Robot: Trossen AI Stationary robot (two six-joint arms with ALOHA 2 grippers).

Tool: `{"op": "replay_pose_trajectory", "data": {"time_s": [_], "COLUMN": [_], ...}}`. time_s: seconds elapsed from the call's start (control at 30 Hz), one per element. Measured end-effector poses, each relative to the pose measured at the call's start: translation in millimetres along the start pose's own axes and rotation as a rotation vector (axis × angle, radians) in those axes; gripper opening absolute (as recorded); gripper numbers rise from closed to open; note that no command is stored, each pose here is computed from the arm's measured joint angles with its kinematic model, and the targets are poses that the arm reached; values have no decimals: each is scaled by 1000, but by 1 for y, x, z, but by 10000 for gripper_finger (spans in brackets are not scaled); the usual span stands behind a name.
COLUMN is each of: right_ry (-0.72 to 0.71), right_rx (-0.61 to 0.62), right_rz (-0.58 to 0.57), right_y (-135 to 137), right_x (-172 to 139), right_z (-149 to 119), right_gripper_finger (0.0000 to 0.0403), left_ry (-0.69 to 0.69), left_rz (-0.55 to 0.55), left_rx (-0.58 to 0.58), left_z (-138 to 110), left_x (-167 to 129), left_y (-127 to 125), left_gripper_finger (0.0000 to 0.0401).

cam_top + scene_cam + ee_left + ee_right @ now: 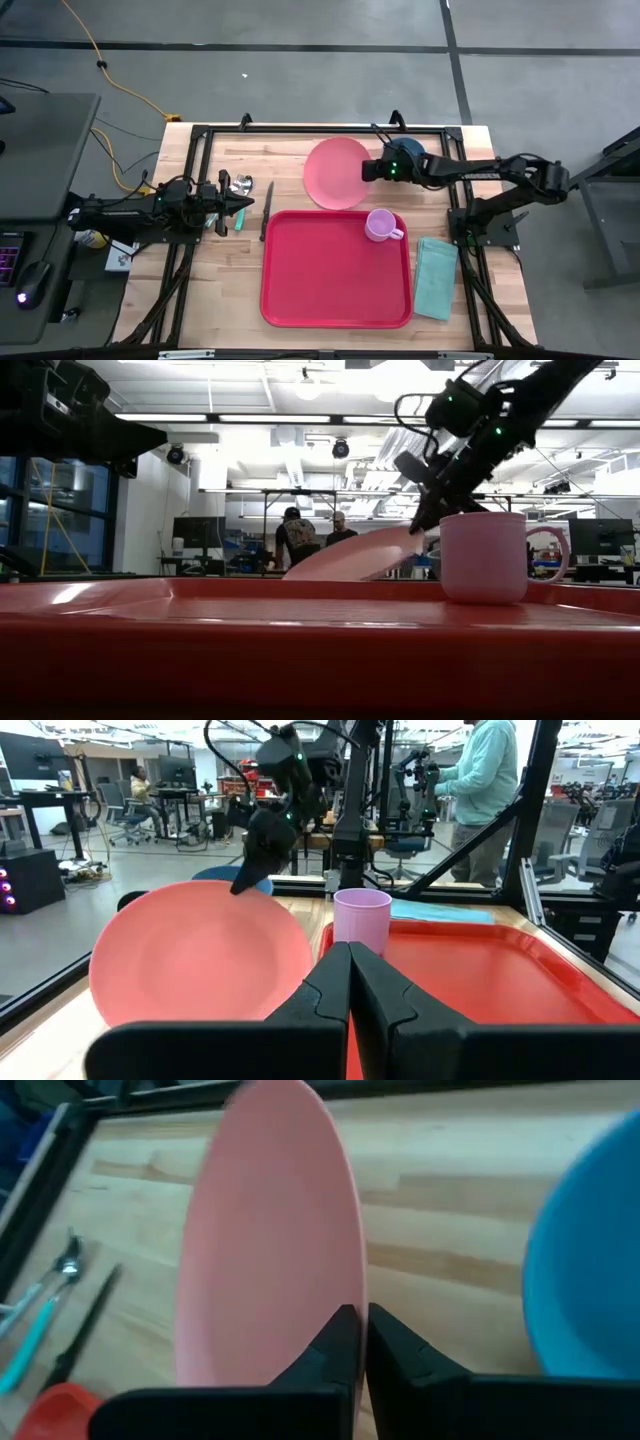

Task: Set up tray
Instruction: Put the pink plate into the pink serving tray

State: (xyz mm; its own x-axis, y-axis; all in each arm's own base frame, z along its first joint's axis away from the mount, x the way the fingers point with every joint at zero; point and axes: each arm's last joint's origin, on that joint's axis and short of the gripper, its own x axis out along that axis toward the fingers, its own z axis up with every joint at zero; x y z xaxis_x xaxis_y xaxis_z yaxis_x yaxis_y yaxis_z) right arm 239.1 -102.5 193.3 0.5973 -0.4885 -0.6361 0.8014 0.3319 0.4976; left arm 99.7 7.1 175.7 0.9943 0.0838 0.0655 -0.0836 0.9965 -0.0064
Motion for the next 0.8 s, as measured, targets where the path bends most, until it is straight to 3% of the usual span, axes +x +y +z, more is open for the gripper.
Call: {"op": "replay_pose_trajectory", "data": {"time_s": [0.8], "right_ry": [-71], "right_rx": [-92], "right_rz": [81], "right_y": [33], "right_x": [-13], "right_z": [29], "right_gripper_finger": [0], "left_ry": [0], "left_rz": [0], "left_rx": [1], "left_z": [0], "left_x": [0], "left_y": [0], "left_gripper_finger": [37]}}
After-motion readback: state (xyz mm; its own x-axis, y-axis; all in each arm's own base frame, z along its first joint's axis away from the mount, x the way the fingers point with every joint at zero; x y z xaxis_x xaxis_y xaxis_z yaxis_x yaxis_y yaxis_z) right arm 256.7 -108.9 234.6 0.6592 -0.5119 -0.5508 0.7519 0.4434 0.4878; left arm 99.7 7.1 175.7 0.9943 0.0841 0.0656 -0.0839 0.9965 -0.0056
